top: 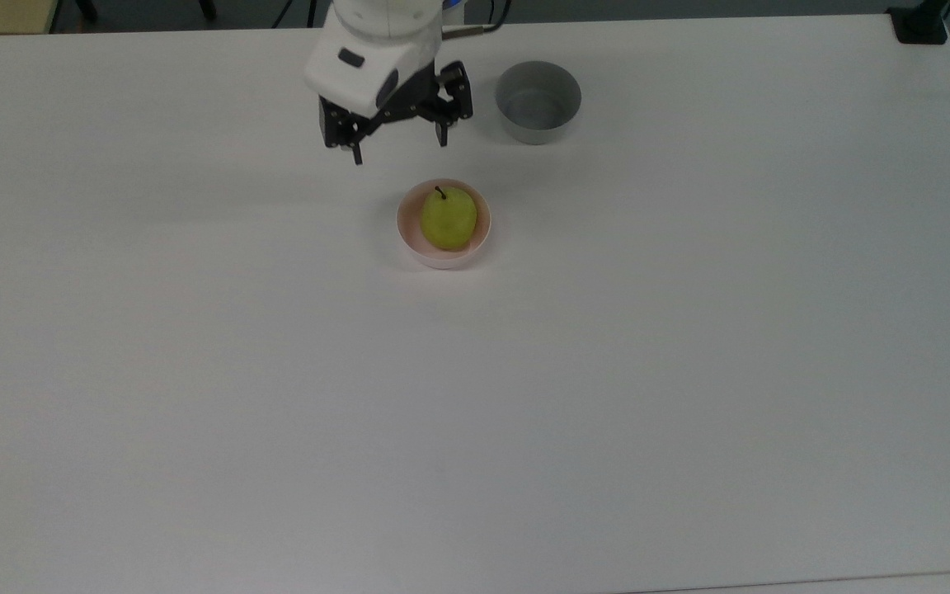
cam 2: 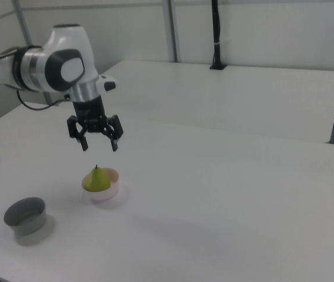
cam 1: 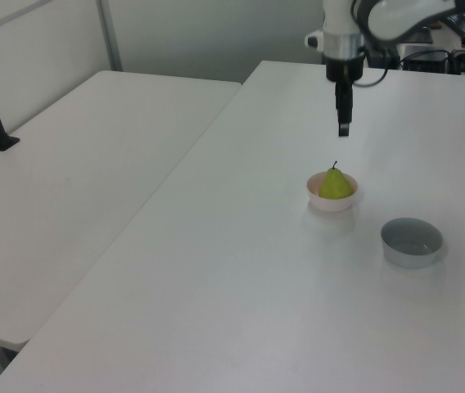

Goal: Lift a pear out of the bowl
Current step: 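Lower the gripper around the pear and close on it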

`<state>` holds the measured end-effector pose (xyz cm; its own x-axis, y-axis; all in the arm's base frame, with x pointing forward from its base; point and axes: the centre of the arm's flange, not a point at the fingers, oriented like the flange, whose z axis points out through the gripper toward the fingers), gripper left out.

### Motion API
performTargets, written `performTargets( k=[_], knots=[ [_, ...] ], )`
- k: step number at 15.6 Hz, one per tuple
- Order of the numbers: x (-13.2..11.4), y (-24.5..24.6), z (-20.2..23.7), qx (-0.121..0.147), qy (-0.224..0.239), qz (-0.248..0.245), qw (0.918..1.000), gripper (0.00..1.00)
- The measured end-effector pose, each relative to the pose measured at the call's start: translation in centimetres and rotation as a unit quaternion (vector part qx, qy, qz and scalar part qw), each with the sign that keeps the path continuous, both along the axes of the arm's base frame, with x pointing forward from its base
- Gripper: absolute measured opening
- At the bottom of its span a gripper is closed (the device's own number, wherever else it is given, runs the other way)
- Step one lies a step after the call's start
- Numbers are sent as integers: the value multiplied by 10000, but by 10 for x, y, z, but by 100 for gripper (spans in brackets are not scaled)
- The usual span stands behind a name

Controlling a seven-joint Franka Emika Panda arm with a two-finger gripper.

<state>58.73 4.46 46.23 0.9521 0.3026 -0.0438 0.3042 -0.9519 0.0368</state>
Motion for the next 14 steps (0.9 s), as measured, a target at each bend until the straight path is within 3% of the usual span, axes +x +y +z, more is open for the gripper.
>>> performTargets(
  k=[7, 14],
  knots=[
    [-2, 25, -65, -26, 266, 87, 9996, 100],
    [5, 38, -112, -22, 251, 52, 9997, 97]
  ],
)
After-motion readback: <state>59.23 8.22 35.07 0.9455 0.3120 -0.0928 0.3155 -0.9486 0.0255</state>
